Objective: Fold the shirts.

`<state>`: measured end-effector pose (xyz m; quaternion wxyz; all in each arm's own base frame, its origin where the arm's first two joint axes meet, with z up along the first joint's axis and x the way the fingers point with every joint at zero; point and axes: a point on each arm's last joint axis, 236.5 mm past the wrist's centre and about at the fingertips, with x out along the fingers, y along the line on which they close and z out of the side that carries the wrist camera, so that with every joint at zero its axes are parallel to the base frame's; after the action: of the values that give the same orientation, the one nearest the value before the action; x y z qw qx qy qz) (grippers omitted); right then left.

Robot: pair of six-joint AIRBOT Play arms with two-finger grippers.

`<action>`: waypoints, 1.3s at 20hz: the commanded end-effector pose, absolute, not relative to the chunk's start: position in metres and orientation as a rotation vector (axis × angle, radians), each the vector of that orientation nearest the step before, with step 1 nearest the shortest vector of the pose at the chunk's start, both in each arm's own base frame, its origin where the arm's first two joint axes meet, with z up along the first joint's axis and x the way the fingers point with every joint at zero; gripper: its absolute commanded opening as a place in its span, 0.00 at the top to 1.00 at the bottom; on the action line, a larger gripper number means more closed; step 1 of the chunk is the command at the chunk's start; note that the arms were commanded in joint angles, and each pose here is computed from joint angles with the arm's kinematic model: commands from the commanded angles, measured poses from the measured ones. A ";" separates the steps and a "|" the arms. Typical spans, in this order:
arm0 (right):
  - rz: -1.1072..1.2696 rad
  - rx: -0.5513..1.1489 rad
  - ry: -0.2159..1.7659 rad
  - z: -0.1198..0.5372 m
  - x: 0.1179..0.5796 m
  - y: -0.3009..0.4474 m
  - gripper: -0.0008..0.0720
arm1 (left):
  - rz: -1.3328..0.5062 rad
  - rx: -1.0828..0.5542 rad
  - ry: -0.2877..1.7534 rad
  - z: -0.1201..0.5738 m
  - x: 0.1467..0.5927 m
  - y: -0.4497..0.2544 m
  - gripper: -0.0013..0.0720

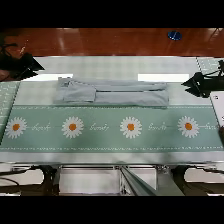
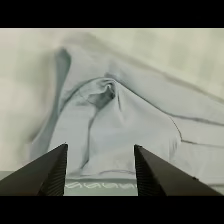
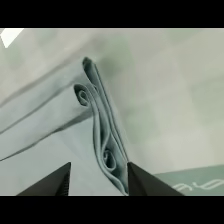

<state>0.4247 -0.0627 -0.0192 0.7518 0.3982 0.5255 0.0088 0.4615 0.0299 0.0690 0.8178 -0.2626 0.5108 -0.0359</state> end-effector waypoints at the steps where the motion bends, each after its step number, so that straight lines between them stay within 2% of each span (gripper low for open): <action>1: -0.060 0.897 1.138 -0.047 0.415 -0.065 0.42 | 0.016 -0.458 0.878 0.094 0.429 0.031 0.29; 6: -0.014 0.956 1.215 -0.084 0.427 -0.028 0.42 | -0.094 -0.408 0.946 0.058 0.370 -0.035 0.29; 14: 0.130 0.952 1.329 -0.108 0.440 0.037 0.42 | -0.176 -0.377 1.026 0.039 0.365 -0.071 0.29; 15: 0.142 0.941 1.329 -0.108 0.442 0.045 0.45 | -0.181 -0.384 1.031 0.038 0.365 -0.073 0.29; 16: 0.154 0.931 1.322 -0.105 0.445 0.050 0.62 | -0.185 -0.386 1.035 0.036 0.365 -0.075 0.29; 17: 0.180 0.919 1.315 -0.100 0.449 0.056 0.87 | -0.187 -0.390 1.037 0.036 0.365 -0.076 0.29; 18: 0.226 0.906 1.299 -0.089 0.452 0.061 0.96 | -0.190 -0.393 1.037 0.036 0.365 -0.077 0.29; 19: 0.264 0.888 1.286 -0.075 0.452 0.064 0.96 | -0.191 -0.395 1.037 0.036 0.365 -0.078 0.34; 20: 0.272 0.855 1.272 -0.062 0.450 0.059 0.96 | -0.195 -0.399 1.042 0.036 0.364 -0.080 0.67; 21: 0.278 0.782 1.271 -0.047 0.441 0.053 0.96 | -0.204 -0.404 1.043 0.037 0.364 -0.082 0.95; 24: 0.248 0.556 1.269 -0.005 0.395 0.043 0.96 | -0.373 -0.377 1.012 0.048 0.361 -0.121 0.96; 26: 0.247 0.514 1.187 0.029 0.361 0.051 0.96 | -0.474 -0.345 1.012 0.047 0.357 -0.160 0.96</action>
<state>0.4025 0.0515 -0.0049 0.7598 0.2917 0.5684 0.1206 0.3607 -0.1191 0.0420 0.8398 -0.1750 0.4877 -0.1620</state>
